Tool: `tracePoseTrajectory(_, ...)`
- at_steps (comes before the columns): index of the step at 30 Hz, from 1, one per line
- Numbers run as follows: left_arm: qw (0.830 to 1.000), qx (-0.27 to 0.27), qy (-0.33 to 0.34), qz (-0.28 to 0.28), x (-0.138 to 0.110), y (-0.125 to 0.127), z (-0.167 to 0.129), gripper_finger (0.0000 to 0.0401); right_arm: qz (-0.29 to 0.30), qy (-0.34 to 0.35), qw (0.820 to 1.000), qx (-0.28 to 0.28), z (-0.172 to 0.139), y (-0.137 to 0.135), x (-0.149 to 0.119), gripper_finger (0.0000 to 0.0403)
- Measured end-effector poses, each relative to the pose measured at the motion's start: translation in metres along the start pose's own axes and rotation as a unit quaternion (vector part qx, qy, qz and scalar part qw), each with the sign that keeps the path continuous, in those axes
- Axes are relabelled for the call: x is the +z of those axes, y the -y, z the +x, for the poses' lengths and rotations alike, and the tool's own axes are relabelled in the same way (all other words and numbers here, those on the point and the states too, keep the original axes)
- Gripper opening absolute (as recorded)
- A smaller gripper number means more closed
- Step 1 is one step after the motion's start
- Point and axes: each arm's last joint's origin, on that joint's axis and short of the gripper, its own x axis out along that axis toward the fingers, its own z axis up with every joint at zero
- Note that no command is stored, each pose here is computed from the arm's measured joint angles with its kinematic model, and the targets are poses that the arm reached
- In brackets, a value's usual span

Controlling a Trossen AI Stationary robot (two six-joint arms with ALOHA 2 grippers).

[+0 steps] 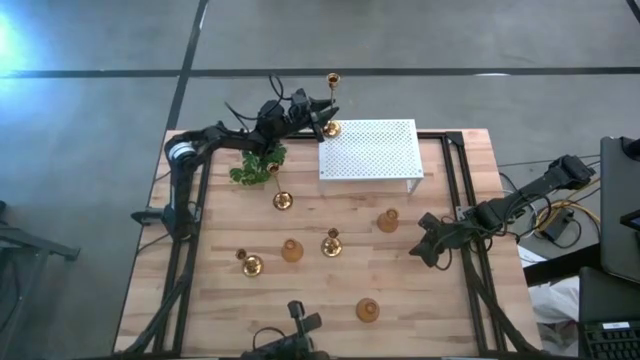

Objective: Pick & Place candle stick holders
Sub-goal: Put the bottom right gold candle holder on the shelf, then put the top gold candle holder on the shelf

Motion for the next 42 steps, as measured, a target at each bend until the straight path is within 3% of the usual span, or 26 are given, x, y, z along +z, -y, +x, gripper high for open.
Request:
tracePoseTrajectory(8, 0.998, 0.0, -0.066, 0.006, 0.011, -0.001, -0.003, 0.0156, 0.007, 0.0, 1.0, 0.0, 0.0, 0.0, 0.0, 0.0008)
tracePoseTrajectory(23, 0.981, 0.008, -0.191, 0.019, 0.059, 0.011, -0.027, 0.0156, 0.005, 0.0, 1.0, -0.004, 0.0, 0.001, 0.0, 0.0008)
tracePoseTrajectory(31, 0.968, 0.003, -0.246, 0.043, 0.095, 0.024, -0.051, 0.0156, -0.002, 0.003, 1.0, -0.005, 0.0, 0.001, 0.0, 0.0008)
tracePoseTrajectory(42, 0.959, 0.007, -0.284, 0.022, 0.162, 0.056, -0.109, 0.0156, -0.027, 0.004, 1.0, -0.005, 0.0, 0.001, 0.0, 0.0008)
